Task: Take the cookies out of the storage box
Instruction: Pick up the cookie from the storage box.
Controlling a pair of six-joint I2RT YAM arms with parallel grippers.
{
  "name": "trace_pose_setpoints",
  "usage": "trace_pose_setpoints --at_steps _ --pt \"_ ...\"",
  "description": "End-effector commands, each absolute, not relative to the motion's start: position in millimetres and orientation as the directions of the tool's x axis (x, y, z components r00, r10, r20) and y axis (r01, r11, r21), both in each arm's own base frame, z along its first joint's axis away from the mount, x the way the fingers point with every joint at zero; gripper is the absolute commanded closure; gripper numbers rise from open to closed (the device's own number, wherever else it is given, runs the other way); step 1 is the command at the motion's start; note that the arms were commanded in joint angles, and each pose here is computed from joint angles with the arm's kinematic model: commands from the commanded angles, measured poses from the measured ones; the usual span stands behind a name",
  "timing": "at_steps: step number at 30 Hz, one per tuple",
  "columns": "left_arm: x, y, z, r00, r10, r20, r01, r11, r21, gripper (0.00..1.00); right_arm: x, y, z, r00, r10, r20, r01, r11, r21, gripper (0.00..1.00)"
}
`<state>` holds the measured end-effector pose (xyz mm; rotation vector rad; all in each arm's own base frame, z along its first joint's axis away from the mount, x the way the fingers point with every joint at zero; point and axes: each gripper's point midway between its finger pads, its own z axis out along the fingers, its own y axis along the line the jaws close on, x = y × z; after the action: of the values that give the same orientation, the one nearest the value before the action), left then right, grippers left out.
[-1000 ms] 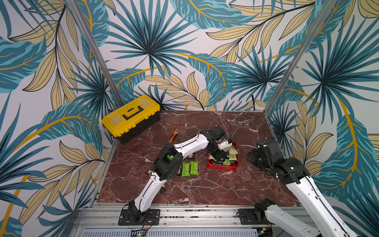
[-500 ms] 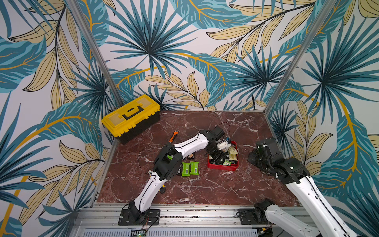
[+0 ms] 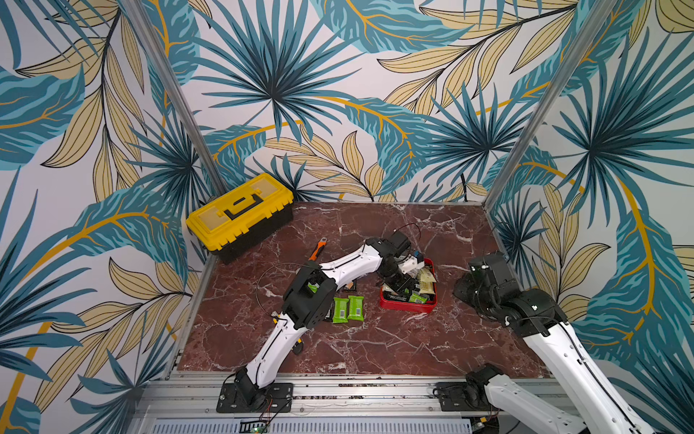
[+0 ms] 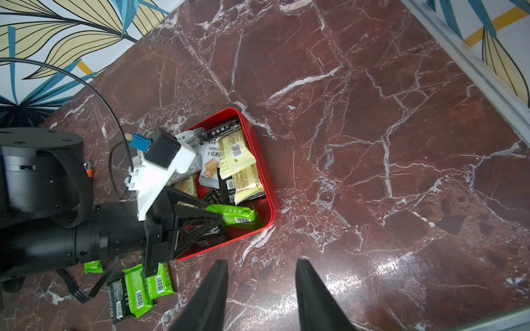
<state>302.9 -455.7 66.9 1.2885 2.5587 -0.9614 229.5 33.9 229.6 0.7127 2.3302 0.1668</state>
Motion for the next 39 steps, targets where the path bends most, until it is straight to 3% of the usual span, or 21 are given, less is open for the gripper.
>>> trace_pose_setpoints --at_steps 1,18,23,31,39 --pt "311 -465 79 -0.626 0.660 -0.416 0.763 0.408 -0.501 0.74 227 29 232 -0.606 0.541 -0.583 0.465 0.836 0.292 0.56" --pt "318 -461 104 -0.653 0.620 -0.435 0.739 0.394 -0.546 1.00 227 30 232 -0.606 0.542 -0.583 0.464 0.836 0.294 0.56" --pt "323 -453 126 -0.677 0.576 -0.457 0.723 0.410 -0.556 1.00 228 30 231 -0.610 0.538 -0.581 0.465 0.837 0.287 0.56" --pt "339 -432 169 -0.760 0.394 -0.517 0.650 0.458 -0.607 1.00 236 34 231 -0.629 0.516 -0.582 0.450 0.852 0.269 0.56" --pt "348 -382 187 -0.868 0.103 -0.485 0.459 0.537 -0.708 1.00 248 41 231 -0.643 0.500 -0.580 0.429 0.863 0.268 0.56"
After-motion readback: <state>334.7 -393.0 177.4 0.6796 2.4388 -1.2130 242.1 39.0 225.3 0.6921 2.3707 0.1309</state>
